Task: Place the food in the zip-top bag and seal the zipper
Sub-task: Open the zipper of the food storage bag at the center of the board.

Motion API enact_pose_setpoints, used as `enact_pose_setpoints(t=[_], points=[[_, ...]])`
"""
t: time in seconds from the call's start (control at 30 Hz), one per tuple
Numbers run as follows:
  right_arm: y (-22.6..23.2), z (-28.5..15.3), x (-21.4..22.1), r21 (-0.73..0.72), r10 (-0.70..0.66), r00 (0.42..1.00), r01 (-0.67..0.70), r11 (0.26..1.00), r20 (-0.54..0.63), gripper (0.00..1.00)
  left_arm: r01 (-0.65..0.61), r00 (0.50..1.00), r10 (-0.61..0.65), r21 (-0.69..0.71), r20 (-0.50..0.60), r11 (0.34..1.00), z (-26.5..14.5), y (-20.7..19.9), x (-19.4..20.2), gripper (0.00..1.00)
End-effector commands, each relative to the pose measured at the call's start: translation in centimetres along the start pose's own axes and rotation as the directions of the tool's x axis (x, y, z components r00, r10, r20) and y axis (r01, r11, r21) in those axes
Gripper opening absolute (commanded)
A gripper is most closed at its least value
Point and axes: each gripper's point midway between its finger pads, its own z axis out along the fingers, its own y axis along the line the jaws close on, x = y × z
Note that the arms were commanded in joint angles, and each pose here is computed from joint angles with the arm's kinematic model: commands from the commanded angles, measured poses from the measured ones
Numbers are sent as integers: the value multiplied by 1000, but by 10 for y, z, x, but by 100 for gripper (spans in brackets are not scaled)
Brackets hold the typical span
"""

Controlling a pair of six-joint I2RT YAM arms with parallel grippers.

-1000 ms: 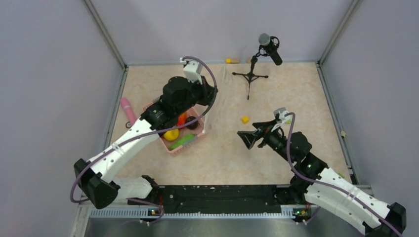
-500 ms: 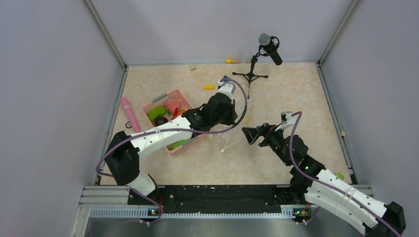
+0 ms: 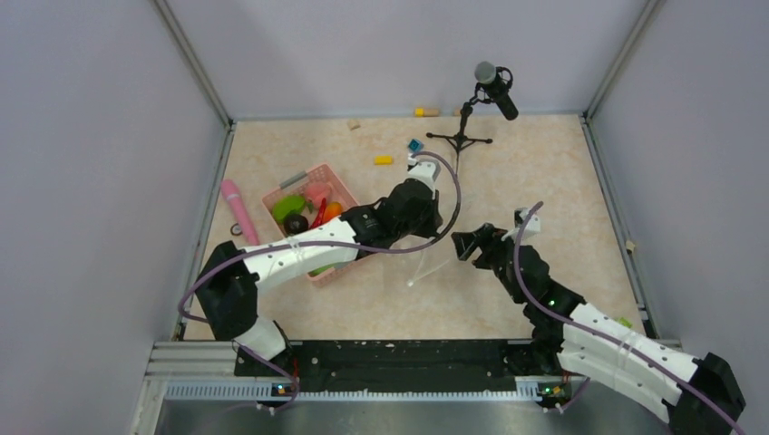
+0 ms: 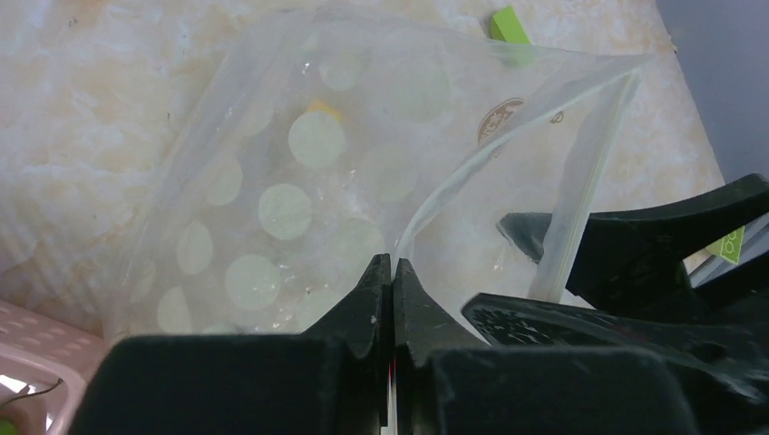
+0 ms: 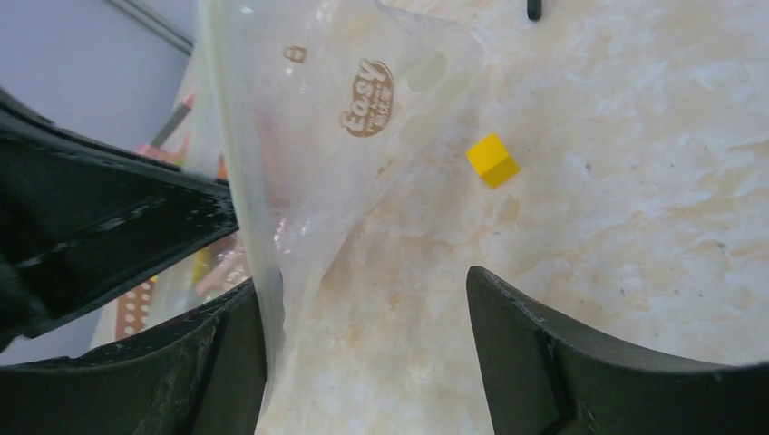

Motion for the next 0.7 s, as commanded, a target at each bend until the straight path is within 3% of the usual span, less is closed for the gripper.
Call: enact_pose_setpoints(t=[0.0,0.13,0.4,0.53,0.6,0.67], points=[[4,10,-1,25,13,1000,-13,1000,7,71,-6,996,4,22,90,1000,-23,-18,-31,0],[-5,14,6,88,-14,999,16,996,-29,57,-55,992,60,-46,108,997,-34,-16,-43,0],[-36,9,2,273,-27,999,33,961,-24,14,-186,966,219,-213,139,959,-73,5,-79,0],[-71,-8,-4,452,-64,998,65,889,-19,0,-206,941,294,-408,165,889,-101,44,-93,0],[-77,-15,-9,482,-78,997,74,873,-11,0,-172,930,310,-514,197,840,-116,67,-98,0],[-72,-17,-13,458,-88,996,85,885,-15,0,-153,923,316,-541,222,827,-124,76,-98,7]])
